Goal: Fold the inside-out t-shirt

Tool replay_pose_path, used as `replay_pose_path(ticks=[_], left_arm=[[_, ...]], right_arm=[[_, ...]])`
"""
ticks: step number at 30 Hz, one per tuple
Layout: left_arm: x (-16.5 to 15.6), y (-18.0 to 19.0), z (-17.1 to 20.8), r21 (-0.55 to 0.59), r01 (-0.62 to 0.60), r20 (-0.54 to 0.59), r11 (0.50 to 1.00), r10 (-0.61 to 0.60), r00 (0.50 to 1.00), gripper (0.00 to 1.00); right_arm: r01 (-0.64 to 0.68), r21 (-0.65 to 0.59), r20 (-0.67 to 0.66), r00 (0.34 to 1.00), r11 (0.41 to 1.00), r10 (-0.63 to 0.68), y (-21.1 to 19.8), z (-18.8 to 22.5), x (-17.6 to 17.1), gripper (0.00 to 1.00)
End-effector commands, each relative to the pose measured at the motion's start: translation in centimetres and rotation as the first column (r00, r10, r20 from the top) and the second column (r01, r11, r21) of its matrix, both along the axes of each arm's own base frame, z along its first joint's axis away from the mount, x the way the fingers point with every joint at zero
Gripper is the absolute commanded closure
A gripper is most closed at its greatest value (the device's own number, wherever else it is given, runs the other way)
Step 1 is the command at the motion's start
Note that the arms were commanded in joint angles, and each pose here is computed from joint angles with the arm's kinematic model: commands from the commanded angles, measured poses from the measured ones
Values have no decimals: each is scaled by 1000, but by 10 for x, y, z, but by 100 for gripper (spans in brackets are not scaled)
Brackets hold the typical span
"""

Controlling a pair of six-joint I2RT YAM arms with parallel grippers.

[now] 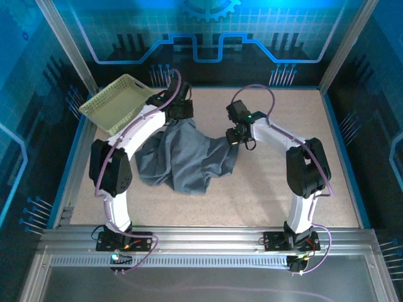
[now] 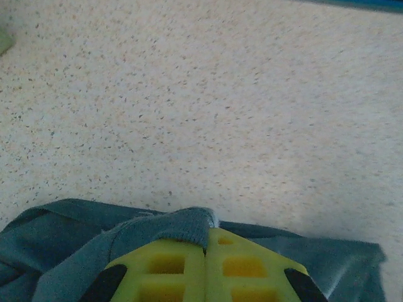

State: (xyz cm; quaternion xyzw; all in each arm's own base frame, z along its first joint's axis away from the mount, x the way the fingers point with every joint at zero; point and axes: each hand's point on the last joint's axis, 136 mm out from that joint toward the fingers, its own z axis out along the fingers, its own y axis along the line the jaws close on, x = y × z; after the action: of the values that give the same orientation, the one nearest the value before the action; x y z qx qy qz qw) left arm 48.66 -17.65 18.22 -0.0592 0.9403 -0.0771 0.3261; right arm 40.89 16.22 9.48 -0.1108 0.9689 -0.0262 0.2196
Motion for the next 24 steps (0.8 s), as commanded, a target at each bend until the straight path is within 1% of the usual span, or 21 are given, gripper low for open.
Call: replay_pose_path(ticks=[1, 3, 4, 7, 10, 13, 19, 24], left_arm=[[5, 14, -7, 56, -15, -38, 998, 18, 999, 100], [6, 14, -14, 60, -14, -48, 998, 17, 999, 100], [6, 14, -16, 61, -14, -53, 998, 17, 998, 100], [7, 16, -19, 57, -18, -57, 998, 21, 998, 100], [7, 16, -18, 56, -17, -53, 998, 20, 998, 100], [7, 16, -18, 51, -17, -53, 999, 19, 998, 100], [6, 15, -16, 37, -19, -51, 999, 21, 998, 100], [6, 15, -16, 38, -19, -51, 999, 21, 998, 100]], right_arm=[[-33, 92, 48, 998, 995, 29, 9, 33, -25, 40], [-63, 197, 17, 998, 978, 60, 26, 30, -56, 41], [-61, 221, -11, 998, 973, 65, 32, 23, -70, 42], [-55, 230, -94, 993, 972, 78, 43, -4, -109, 46], [-50, 232, -129, 988, 971, 82, 52, -26, -130, 47], [-44, 228, -149, 986, 973, 80, 57, -40, -131, 50], [-63, 160, -143, 986, 985, 86, 54, -56, -115, 53], [-90, 161, -153, 981, 983, 115, 62, -64, -110, 60]])
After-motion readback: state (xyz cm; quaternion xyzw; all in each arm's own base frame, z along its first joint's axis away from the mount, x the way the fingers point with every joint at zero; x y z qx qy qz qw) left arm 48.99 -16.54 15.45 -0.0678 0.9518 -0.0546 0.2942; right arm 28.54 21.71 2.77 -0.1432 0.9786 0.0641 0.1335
